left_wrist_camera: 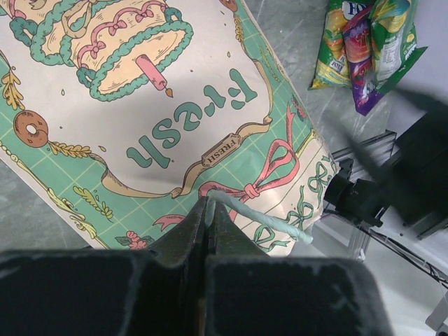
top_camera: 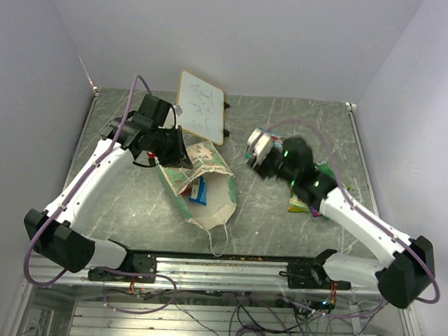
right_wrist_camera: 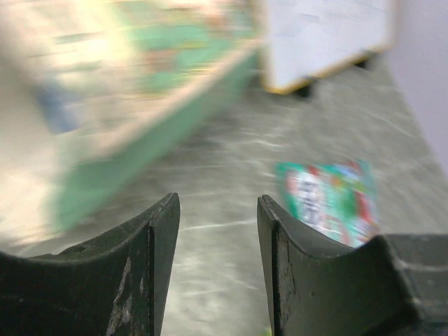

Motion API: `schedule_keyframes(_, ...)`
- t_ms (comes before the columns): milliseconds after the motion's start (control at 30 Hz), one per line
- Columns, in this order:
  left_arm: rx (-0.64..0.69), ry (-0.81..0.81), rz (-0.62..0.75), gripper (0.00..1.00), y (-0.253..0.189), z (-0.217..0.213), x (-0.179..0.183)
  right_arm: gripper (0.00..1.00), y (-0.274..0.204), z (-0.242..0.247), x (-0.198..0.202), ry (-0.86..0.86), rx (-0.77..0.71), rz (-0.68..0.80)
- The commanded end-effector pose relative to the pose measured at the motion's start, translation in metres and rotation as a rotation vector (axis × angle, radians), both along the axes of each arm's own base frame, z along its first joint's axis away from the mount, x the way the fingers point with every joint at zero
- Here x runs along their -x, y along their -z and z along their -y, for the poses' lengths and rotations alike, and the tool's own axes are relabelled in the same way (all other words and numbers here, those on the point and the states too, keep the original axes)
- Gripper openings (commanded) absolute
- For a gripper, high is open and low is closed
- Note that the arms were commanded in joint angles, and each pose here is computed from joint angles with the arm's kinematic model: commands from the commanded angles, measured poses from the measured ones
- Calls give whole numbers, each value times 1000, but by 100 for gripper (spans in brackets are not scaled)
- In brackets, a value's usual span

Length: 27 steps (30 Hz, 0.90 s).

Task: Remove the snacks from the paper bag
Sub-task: Place the snack at the center of the board, then adjust the paper bag at the center of the board.

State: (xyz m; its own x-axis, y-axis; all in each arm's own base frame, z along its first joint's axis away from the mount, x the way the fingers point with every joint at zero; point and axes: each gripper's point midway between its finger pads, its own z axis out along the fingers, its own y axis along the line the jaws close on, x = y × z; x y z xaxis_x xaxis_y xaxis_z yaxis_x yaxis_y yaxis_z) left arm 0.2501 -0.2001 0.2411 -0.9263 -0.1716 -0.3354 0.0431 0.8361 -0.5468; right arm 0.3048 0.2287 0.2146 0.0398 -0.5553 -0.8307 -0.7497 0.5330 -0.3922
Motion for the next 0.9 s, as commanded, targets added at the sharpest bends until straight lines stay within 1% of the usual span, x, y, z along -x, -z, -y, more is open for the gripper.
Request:
schedule_keyframes(0, -7, 4, 16, 7, -1, -4, 1, 48, 13, -47, 89, -236, -69, -17)
schedule_keyframes(67, -6, 10, -3, 7, 2, -4, 4, 49, 2, -63, 118, -317, -136, 10)
schedule_keyframes(133, -15, 14, -5, 7, 3, -5, 5, 49, -2, -79, 142, -398, -161, 21)
schedule_keyframes(233, -31, 13, 1, 7, 0, -8, 4, 49, 3, -103, 167, -480, -136, 52)
schedule_keyframes(300, -33, 14, 1, 7, -2, -8, 4, 50, 13, -120, 176, -509, -98, 81)
schedule_keyframes(433, -28, 11, 5, 7, -6, -7, 3, 50, 14, -145, 165, -486, -94, 165)
schedule_keyframes(600, -3, 6, 14, 7, -12, -4, 3, 51, 18, -165, 137, -384, -99, 269)
schedule_keyframes(867, 63, 43, 46, 7, -28, 7, -1, 54, 30, -170, 96, -242, -28, 402)
